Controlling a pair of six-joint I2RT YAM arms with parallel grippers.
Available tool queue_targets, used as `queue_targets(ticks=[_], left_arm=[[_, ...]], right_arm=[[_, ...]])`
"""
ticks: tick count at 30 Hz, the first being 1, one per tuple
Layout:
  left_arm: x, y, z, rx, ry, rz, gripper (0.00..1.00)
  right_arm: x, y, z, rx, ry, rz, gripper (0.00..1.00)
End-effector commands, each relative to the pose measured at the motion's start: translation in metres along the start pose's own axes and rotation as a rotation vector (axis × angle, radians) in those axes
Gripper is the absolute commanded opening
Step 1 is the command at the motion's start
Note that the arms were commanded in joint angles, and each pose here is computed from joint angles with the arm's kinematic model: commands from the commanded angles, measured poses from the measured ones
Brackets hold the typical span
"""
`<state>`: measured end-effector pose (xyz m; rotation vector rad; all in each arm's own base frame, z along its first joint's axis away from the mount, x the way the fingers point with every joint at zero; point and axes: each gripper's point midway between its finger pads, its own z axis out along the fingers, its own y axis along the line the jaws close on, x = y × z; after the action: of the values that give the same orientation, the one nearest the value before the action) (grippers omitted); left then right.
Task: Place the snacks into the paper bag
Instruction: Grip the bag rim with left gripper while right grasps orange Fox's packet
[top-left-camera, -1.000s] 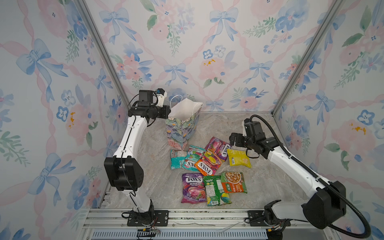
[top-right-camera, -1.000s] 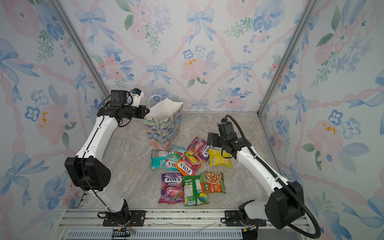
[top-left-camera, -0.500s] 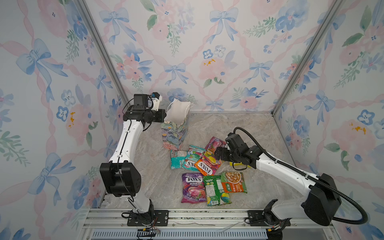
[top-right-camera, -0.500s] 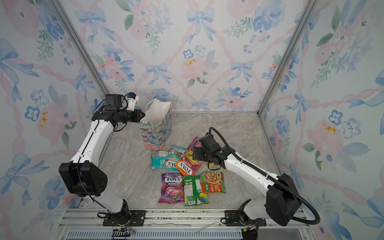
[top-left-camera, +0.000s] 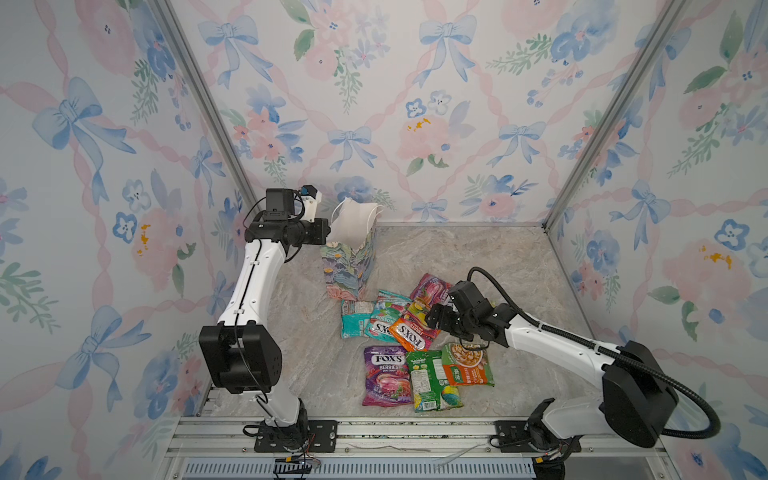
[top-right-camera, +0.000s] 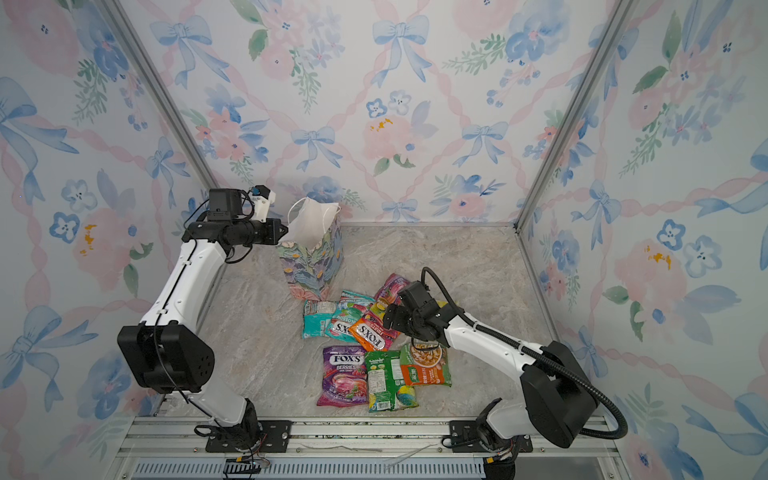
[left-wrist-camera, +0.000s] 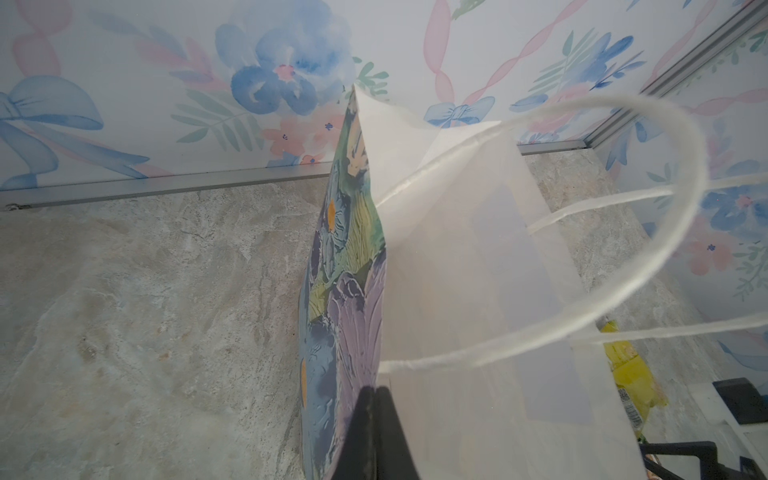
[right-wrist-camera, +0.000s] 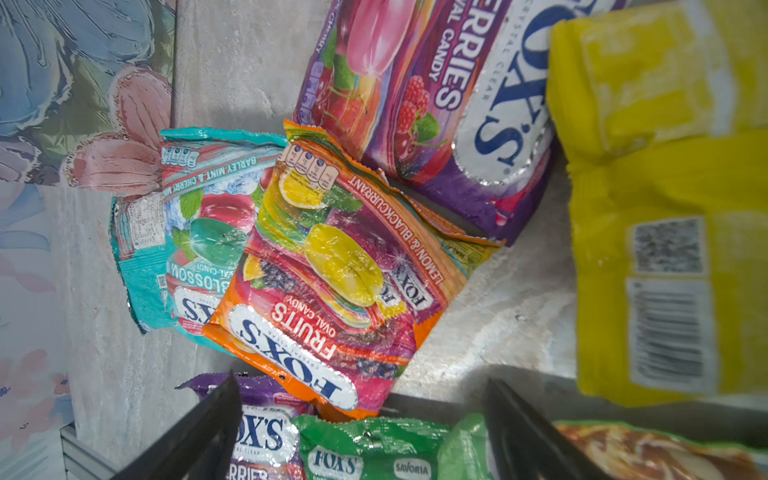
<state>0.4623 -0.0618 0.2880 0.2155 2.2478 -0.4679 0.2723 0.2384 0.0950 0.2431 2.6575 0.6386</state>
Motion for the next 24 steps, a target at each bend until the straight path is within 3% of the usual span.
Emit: queue_targets(ticks=[1, 4, 8, 19, 24], left_arm=[[0.000, 0.005, 0.004, -0.009, 0.009, -0.028, 0.29], [-0.005, 0.006, 0.006, -0.013, 0.003, -0.031, 0.49], [-0.011, 0.009, 0.012, -0.011, -0.001, -0.034, 0.55], [-0.013, 0.017, 0.031, -0.006, 0.018, -0.052, 0.47], [-0.011, 0.017, 0.035, 0.002, 0.027, -0.045, 0.35]], right_arm=[[0.007, 0.003, 0.012, -0.021, 0.033, 0.022, 0.91], [0.009, 0.004, 0.018, -0.020, 0.049, 0.026, 0.91], [0.012, 0.001, 0.024, -0.014, 0.059, 0.041, 0.90], [0.027, -0.013, 0.039, -0.002, 0.090, 0.109, 0.87], [0.034, -0.015, 0.046, -0.012, 0.112, 0.136, 0.87]])
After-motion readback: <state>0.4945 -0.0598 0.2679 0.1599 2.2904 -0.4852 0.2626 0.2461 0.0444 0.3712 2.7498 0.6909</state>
